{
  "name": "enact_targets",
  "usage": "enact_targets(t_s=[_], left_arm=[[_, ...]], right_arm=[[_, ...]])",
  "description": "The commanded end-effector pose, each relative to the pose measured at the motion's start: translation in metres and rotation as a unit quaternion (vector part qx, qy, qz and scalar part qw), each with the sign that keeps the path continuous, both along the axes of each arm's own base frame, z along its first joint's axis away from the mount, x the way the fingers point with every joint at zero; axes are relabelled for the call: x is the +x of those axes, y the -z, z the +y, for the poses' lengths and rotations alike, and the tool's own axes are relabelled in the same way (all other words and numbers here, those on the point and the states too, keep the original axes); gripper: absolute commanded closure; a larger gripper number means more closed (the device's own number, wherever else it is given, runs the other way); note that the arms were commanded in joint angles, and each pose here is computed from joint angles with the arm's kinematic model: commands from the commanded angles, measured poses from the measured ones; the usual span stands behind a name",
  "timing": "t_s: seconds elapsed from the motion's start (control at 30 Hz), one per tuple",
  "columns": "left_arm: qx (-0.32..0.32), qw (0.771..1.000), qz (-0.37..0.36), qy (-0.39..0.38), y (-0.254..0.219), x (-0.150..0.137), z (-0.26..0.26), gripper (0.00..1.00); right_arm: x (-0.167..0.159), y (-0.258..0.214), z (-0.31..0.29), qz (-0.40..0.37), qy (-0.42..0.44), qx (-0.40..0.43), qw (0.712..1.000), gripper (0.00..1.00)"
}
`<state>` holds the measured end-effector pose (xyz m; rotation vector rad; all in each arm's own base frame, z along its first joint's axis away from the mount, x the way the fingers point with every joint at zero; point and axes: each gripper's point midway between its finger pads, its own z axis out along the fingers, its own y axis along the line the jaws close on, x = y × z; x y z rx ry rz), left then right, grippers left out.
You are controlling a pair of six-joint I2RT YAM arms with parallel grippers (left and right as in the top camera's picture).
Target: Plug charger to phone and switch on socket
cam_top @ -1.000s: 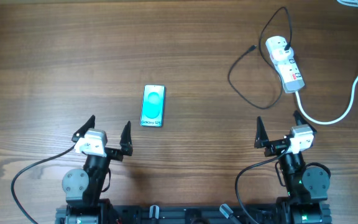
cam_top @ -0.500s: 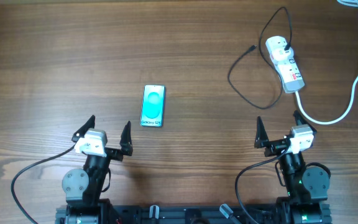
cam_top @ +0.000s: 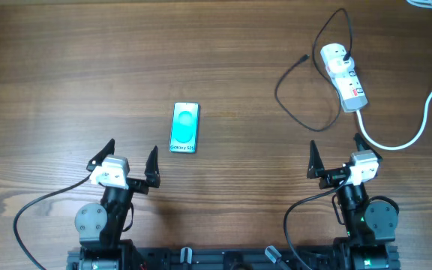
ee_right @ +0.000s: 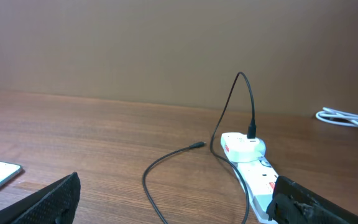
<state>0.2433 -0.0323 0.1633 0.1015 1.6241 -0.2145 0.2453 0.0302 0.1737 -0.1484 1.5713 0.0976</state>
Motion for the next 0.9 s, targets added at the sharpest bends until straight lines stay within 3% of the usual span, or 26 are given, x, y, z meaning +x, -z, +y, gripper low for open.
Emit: enact_targets(t_s=[0.0, 0.17, 0.47, 0.7, 0.87], left_arm=[[0.005, 1.000, -0.022, 0.004, -0.009, 0.000, -0.002, 0.00], [-0.030, 0.999, -0.026, 0.022, -0.032, -0.006, -0.008, 0.00], [-0.041, 0.998, 0.039, 0.019, -0.093, -0.017, -0.008, 0.00], [-0.055, 0.987, 0.146, 0.031, -0.134, 0.003, -0.014, 0.00], [-0.055, 0.963, 0.259, 0.047, -0.142, 0.030, -0.026, 0.00]], right_arm=[[0.000, -0.002, 0.001, -0.007, 0.000, -0.008, 1.000, 0.00], [0.000, -0.002, 0.001, -0.007, 0.000, -0.008, 1.000, 0.00], [0.000, -0.002, 0.001, -0.007, 0.000, -0.008, 1.000, 0.00], [0.000, -0.002, 0.001, -0.006, 0.000, -0.008, 1.000, 0.00], [0.000, -0.002, 0.001, -0.007, 0.000, -0.008, 1.000, 0.00]])
